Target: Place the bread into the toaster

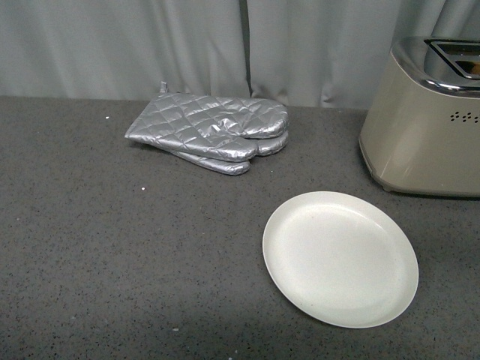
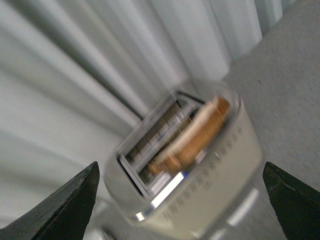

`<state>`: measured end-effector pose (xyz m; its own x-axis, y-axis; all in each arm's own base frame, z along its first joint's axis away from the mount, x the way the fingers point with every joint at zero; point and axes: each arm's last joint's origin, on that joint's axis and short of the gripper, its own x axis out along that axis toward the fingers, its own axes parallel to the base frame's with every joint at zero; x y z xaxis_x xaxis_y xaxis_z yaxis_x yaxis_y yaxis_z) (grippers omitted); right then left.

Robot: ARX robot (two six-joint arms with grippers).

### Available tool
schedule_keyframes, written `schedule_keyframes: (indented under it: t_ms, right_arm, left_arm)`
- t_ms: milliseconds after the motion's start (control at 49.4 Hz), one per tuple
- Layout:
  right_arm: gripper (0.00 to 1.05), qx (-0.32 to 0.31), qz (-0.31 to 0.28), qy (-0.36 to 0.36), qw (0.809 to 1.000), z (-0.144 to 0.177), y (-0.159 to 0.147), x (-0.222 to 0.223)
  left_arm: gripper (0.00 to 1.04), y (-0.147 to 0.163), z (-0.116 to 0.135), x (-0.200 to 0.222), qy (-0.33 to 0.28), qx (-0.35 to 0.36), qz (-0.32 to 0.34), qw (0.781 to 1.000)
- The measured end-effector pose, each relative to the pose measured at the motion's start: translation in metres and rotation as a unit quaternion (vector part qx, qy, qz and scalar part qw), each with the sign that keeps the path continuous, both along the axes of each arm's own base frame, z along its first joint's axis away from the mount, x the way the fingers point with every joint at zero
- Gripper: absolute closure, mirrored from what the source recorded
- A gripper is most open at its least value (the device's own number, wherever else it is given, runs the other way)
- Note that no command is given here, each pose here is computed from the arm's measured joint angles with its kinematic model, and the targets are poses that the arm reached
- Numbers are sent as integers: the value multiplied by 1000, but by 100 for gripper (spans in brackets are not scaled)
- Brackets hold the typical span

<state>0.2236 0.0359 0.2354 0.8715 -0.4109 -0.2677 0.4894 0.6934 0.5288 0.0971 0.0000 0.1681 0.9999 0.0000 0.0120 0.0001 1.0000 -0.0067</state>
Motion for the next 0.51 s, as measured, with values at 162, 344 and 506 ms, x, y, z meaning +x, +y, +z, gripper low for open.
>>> schedule_keyframes:
  t_ms: [162, 344, 506]
  right_arm:
    - [33, -148, 214, -48, 964, -58, 7, -79]
    - [61, -270, 259, -49, 926, -74, -3, -121]
    - [86, -292, 255, -70, 919, -70, -16, -126]
  left_arm:
    - [7, 0, 0, 0, 0, 0, -1, 1000]
    - [7, 0, 0, 0, 0, 0, -1, 1000]
    - [7, 0, 0, 0, 0, 0, 0, 1000]
